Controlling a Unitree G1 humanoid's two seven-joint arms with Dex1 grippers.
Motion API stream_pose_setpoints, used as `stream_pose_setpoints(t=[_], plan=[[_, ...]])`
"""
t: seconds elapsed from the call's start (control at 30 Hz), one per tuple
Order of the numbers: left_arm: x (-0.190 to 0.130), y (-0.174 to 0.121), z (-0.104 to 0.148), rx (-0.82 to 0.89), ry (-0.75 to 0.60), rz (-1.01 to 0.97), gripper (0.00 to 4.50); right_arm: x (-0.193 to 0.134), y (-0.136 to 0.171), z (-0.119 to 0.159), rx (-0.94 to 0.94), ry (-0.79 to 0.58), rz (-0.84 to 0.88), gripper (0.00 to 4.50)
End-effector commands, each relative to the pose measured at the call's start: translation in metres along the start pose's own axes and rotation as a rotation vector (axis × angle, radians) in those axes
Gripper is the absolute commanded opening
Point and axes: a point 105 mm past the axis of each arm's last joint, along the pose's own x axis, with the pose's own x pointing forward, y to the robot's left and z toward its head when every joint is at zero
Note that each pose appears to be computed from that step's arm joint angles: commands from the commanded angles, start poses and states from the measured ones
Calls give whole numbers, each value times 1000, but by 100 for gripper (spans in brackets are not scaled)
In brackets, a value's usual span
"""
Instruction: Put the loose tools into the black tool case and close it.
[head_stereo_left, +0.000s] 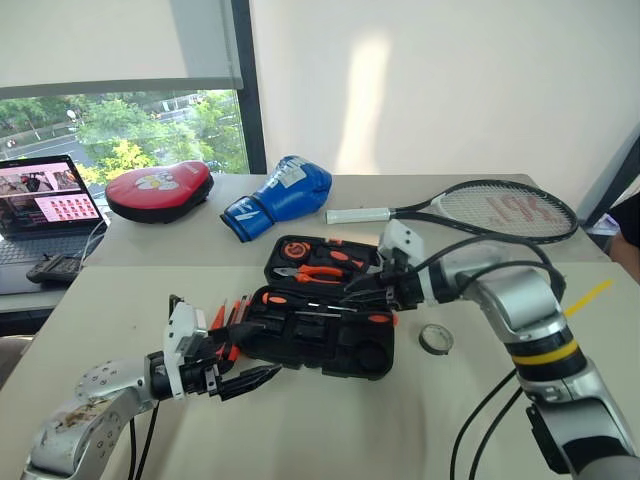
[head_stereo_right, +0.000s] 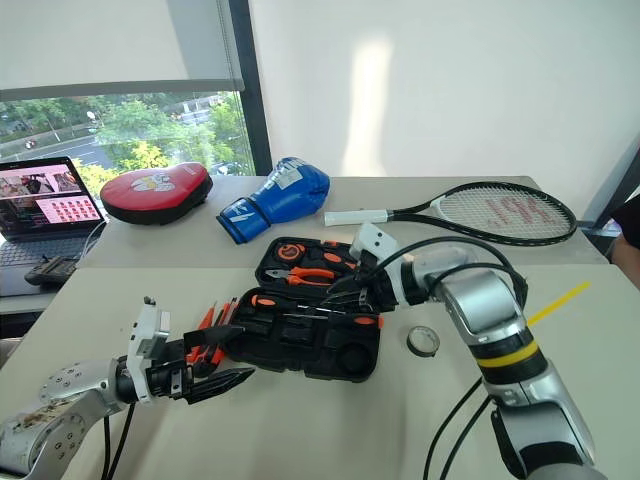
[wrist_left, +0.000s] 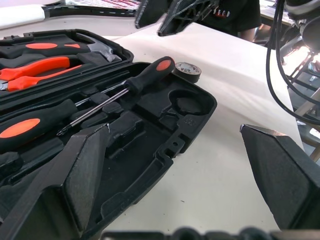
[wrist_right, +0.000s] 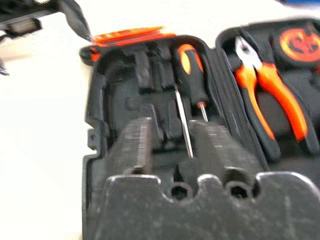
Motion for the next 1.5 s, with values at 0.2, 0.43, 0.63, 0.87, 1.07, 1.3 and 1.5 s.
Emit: stream_pose_setpoints(t=[0.2,0.43,0.63,0.87,1.07,1.3,1.5], plan=[[22,-11,29,42,-33,-53,450,-31,-18,-1,-41,-42,-276,8],[38,-15,41,37,-35,-55,450,-42,-19,-25,-30,28,-373,8],[33,-11,27,16,-13,-42,450,-56,-14,-38,-38,103,-422,8],[21,6,6,9,28,-43,450,-50,-10,-50,-26,165,-409,8],[16,14,-5,14,35,-50,450,-35,-3,-54,-30,193,-355,8],[10,20,-11,15,33,-38,450,-26,0,-44,-51,158,-329,8],[-2,26,-27,4,40,-25,450,-22,5,-17,-93,12,-297,8]])
